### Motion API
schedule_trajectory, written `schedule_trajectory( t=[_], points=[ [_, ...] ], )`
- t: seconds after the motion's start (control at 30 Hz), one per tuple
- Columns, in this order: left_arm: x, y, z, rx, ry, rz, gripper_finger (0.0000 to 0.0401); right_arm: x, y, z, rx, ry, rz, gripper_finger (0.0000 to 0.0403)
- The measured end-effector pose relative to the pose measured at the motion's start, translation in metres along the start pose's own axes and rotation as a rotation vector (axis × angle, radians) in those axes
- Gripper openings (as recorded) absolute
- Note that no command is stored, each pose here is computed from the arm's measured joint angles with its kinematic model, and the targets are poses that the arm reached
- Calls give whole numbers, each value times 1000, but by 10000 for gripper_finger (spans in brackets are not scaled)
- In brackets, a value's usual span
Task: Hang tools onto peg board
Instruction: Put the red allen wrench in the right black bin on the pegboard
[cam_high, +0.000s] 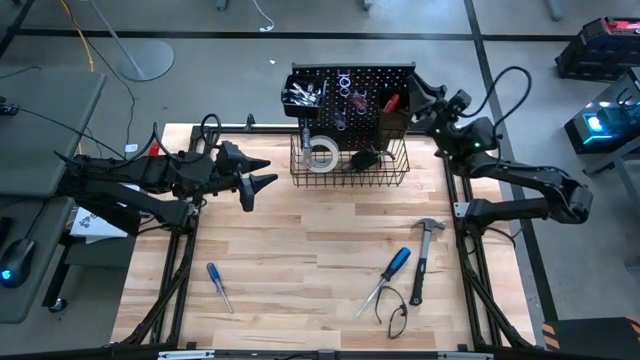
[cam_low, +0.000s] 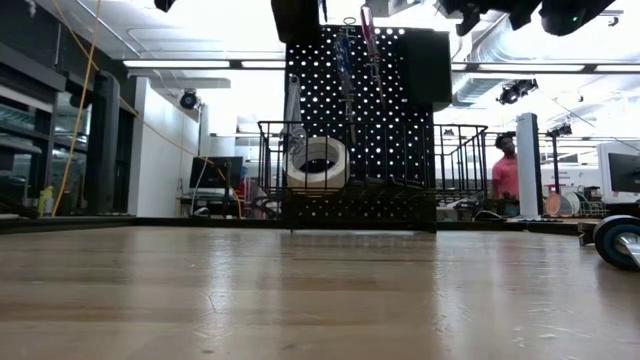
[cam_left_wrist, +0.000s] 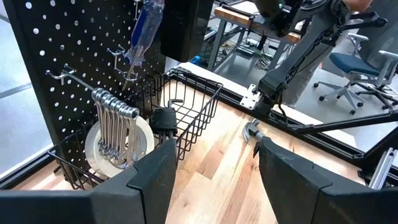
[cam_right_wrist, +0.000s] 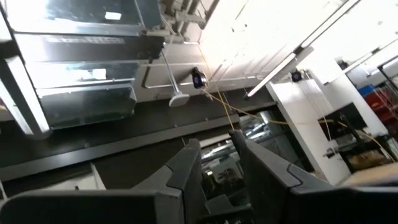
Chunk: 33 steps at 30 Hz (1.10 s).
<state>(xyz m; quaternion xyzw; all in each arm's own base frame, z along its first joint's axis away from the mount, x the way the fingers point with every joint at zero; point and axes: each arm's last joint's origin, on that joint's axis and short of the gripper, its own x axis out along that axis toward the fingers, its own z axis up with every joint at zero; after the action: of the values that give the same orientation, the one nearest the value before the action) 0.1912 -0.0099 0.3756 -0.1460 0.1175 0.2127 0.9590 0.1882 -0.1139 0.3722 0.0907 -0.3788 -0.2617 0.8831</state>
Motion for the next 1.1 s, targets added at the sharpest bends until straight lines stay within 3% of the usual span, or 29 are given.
schedule_trajectory(
  t=[0.23,0.53,0.77,0.97,1.1],
  points=[
    [0,0,0,0,0,0,209,-10,11,26,13,-35,81,106],
    [0,1,-1,7,11,5,209,-49,36,30,-31,367,84,106],
    [0,1,-3,15,25,11,209,-65,48,30,-238,417,-48,106],
    [0,1,-3,15,25,12,209,-60,50,5,-428,489,-125,106],
    [0,1,-3,5,23,17,209,-53,51,-3,-486,463,-173,106]
  ],
)
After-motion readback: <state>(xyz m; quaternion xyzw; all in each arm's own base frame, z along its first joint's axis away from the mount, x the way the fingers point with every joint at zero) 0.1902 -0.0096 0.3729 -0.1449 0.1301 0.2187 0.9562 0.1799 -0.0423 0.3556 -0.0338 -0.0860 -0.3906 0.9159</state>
